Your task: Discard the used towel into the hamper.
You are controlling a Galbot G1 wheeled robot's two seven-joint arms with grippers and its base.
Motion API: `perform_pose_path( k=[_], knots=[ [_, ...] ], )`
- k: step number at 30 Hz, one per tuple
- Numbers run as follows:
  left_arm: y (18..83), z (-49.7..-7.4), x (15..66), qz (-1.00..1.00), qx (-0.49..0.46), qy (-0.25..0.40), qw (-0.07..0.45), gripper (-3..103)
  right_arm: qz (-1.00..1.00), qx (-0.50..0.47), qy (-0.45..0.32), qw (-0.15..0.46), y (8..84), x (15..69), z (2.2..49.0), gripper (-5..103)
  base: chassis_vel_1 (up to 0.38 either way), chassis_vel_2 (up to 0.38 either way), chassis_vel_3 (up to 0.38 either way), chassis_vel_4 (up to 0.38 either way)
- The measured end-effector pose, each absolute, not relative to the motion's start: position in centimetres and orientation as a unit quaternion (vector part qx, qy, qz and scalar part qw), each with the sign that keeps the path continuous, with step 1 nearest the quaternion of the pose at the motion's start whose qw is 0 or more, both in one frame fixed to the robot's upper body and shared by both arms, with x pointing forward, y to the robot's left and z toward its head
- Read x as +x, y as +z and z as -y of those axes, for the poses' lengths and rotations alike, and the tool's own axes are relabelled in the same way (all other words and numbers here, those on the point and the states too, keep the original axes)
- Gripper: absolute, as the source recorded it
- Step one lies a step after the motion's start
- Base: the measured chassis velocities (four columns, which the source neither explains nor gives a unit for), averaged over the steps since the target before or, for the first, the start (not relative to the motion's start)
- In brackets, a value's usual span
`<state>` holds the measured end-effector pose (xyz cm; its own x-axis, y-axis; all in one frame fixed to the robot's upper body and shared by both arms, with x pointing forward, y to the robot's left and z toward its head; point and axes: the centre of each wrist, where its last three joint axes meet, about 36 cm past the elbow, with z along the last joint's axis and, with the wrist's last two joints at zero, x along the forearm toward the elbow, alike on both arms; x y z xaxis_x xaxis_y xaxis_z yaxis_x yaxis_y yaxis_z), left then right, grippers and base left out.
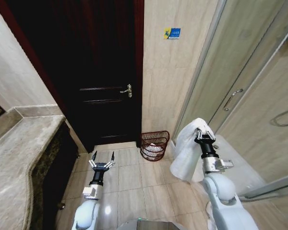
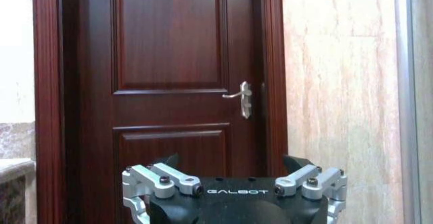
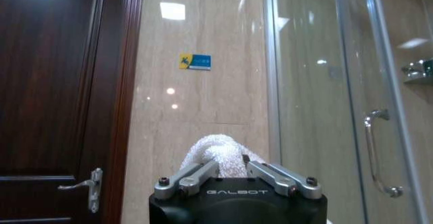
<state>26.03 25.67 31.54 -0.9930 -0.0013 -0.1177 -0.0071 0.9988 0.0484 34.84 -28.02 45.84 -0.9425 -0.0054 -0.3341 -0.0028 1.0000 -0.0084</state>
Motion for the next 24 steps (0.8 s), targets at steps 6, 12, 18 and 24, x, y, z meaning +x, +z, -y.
perform_pose_path(
  k=[6, 12, 18, 24],
  knots=[
    [31.2, -25.5, 25.6, -0.998, -0.003, 0.024, 0.051, 100, -0.986, -0.002, -0.005, 0.169, 45.7, 34.7, 28.3, 4, -0.038, 0.070, 0.073, -0.043],
    [30.8, -25.6, 25.9, -0.998, -0.002, 0.029, 0.052, 100, -0.985, -0.007, -0.003, 0.170, 45.7, 34.6, 28.2, 4, -0.017, 0.102, 0.085, -0.036],
    [30.4, -25.8, 25.7, -0.998, -0.017, 0.027, 0.053, 100, -0.985, 0.000, 0.000, 0.173, 47.5, 34.2, 28.0, 4, 0.000, 0.030, 0.015, -0.010],
    [28.9, -27.3, 24.3, -0.998, -0.037, 0.017, 0.043, 100, -0.982, -0.011, 0.003, 0.189, 51.6, 34.4, 29.8, 4, 0.000, 0.000, 0.000, 0.000]
  ],
)
